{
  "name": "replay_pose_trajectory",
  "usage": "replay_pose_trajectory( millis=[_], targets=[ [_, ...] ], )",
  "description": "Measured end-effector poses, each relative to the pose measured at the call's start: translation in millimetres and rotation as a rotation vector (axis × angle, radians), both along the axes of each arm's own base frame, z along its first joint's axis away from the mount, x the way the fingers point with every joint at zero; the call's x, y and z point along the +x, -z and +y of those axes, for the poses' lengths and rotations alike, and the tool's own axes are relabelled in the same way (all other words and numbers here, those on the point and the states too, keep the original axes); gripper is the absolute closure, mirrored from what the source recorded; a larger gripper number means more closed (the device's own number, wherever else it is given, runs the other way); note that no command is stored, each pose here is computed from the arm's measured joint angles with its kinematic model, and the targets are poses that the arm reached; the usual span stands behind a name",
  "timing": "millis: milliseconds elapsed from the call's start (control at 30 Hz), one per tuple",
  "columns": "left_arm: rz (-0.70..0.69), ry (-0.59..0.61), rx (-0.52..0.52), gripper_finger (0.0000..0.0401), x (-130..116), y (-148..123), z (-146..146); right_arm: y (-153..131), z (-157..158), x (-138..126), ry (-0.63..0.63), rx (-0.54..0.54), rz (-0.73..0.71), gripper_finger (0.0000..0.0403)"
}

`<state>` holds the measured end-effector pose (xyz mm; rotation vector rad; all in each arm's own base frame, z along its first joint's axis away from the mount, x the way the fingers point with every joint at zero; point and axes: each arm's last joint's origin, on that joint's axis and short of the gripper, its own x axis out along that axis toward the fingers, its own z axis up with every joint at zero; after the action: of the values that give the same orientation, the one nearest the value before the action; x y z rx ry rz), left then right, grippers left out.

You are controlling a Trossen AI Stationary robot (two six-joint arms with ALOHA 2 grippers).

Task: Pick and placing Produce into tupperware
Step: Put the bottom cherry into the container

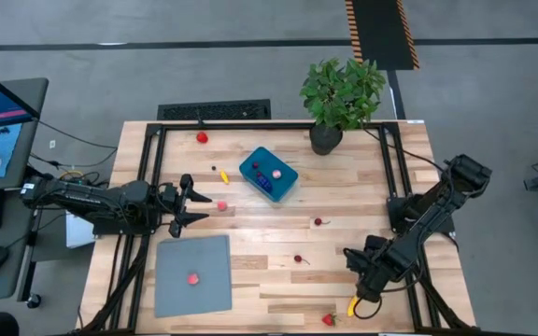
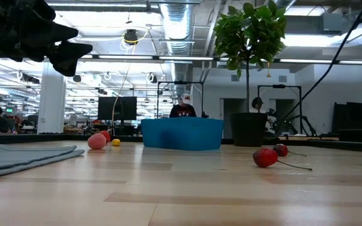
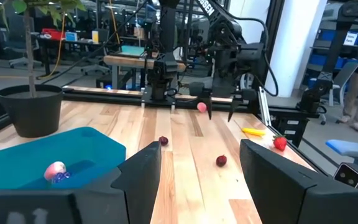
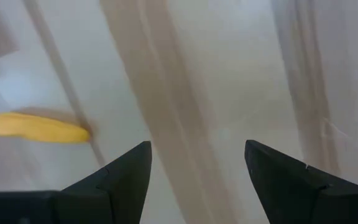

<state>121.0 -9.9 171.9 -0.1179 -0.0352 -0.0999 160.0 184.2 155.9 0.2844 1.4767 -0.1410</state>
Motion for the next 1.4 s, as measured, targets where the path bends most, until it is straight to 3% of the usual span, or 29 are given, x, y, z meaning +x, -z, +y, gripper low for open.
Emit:
replay_pose_trajectory(
  millis=[267, 567, 733, 1067, 1400],
  targets=[
    [0.004, 0.000, 0.001, 0.0193, 0, 0, 0, -1, 6, 2, -0.018, 0.061, -0.025, 0.0122],
    [0.011, 0.000, 0.002, 0.0193, 0, 1, 0, -1, 28, -1, -0.154, 0.157, -0.132, 0.0122],
    [0.022, 0.000, 0.002, 0.0193, 0, 2, 0, 13, 44, 10, -0.315, 0.143, -0.195, 0.0122],
    [0.068, 0.001, -0.021, 0.0193, 0, 6, 0, 28, 66, 26, -0.511, 0.002, -0.024, 0.0122],
    [0.063, 0.000, -0.022, 0.0193, 0, 6, 0, 23, 72, 30, -0.533, -0.042, -0.016, 0.0122]
  ],
)
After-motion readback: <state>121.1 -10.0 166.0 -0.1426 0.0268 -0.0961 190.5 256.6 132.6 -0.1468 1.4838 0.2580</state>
